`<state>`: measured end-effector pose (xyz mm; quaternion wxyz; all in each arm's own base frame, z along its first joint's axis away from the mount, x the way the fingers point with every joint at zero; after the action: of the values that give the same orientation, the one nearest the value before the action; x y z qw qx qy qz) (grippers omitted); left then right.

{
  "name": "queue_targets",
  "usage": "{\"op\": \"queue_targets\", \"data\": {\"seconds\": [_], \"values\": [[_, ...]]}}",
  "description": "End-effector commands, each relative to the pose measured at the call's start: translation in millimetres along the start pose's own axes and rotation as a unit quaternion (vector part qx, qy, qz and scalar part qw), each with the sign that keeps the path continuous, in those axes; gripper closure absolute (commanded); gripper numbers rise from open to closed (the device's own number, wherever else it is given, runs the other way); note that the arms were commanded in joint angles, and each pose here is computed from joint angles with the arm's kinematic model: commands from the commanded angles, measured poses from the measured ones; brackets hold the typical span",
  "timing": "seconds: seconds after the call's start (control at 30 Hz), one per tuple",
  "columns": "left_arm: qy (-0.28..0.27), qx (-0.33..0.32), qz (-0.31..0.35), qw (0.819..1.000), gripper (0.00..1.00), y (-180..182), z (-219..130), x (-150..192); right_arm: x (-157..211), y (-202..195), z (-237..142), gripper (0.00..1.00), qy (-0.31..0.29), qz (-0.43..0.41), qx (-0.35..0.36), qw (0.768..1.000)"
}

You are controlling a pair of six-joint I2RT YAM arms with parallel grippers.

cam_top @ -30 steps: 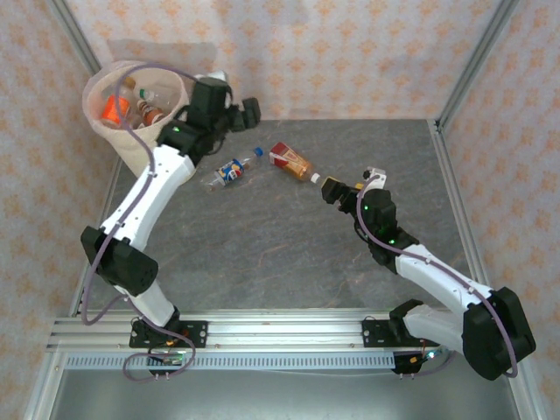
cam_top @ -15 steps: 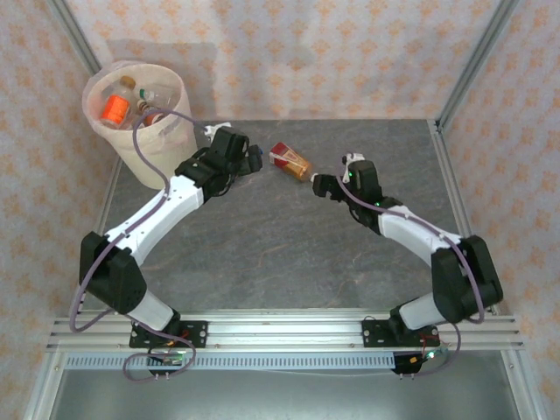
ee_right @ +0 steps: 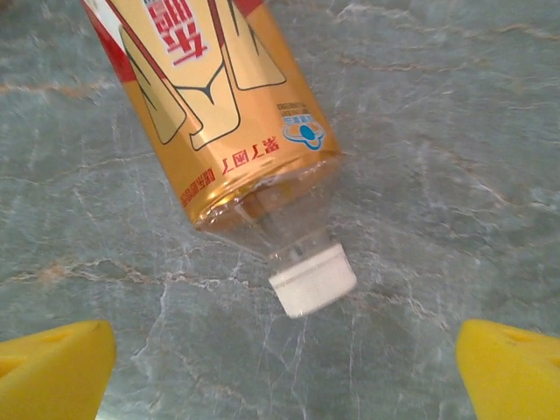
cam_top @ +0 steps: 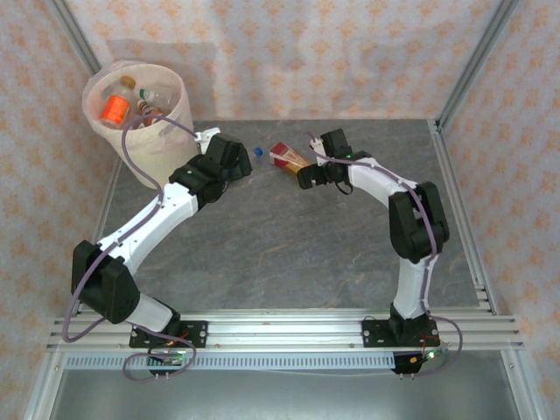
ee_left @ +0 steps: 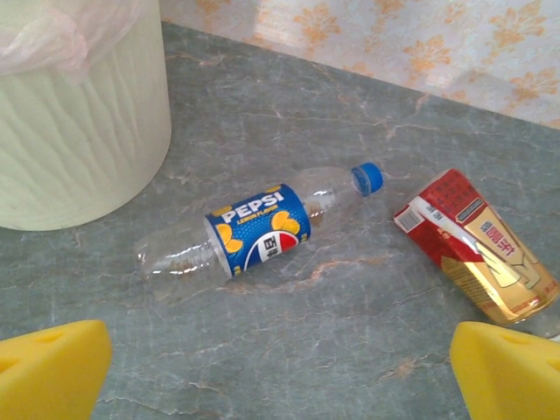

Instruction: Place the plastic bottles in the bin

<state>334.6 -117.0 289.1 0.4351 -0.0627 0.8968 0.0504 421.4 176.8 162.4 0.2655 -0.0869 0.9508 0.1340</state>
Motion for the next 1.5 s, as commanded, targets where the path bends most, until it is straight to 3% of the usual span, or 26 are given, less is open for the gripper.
{"op": "queue_targets", "data": {"seconds": [0.0, 0.33, 0.47, 0.53, 0.6, 0.73, 0.87, 1.03, 1.2, 1.47], "values": [[-0.009, -0.032, -0.011, 0.999, 0.0, 14, -4, 0, 4, 2, 15, 0.0, 0.062, -0.054, 0.009, 0.997], [0.004, -0.038, -0.023, 0.999, 0.0, 23, 7, 5, -33, 7, 70, 0.04, 0.105, -0.091, 0.022, 0.99], [0.009, -0.036, -0.026, 0.999, 0.0, 24, 10, 7, -43, 13, 75, 0.17, 0.111, -0.092, 0.017, 0.989], [0.013, -0.012, -0.02, 1.0, 0.0, 21, 12, 8, -45, 15, 69, 0.31, 0.101, -0.09, 0.014, 0.991], [0.011, 0.021, -0.019, 1.0, 0.0, 16, 13, 9, -43, 18, 62, 0.39, 0.089, -0.094, 0.001, 0.992], [-0.001, 0.063, -0.029, 0.998, 0.0, 9, 13, 9, -40, 22, 38, 0.48, 0.048, -0.09, -0.022, 0.995], [-0.003, 0.118, -0.009, 0.993, 0.0, 0, 15, 10, -28, 20, 16, 0.52, 0.006, -0.06, -0.018, 0.998], [-0.012, 0.232, -0.015, 0.972, 0.0, -22, 16, 14, -2, 21, -23, 0.53, -0.061, 0.011, -0.036, 0.997], [-0.027, 0.289, -0.03, 0.956, 0.0, -34, 14, 15, 34, 21, -66, 0.54, -0.136, 0.107, -0.095, 0.98], [-0.009, 0.367, -0.04, 0.929, 0.0, -67, 7, 18, 83, 24, -96, 0.56, -0.16, 0.16, -0.17, 0.959]]}}
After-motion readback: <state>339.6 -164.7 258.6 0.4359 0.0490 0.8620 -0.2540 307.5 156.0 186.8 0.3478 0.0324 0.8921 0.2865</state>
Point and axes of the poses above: each hand's point on the last joint's axis, 136 mm out from that joint toward the fingers, its own z axis out along the fingers, its own y axis along the line the jaws close on, x = y × z, the point moved 9 cm from there along -z, back along the fingers, and after that the axes turned 14 degrees about z, right-handed, at the moved point
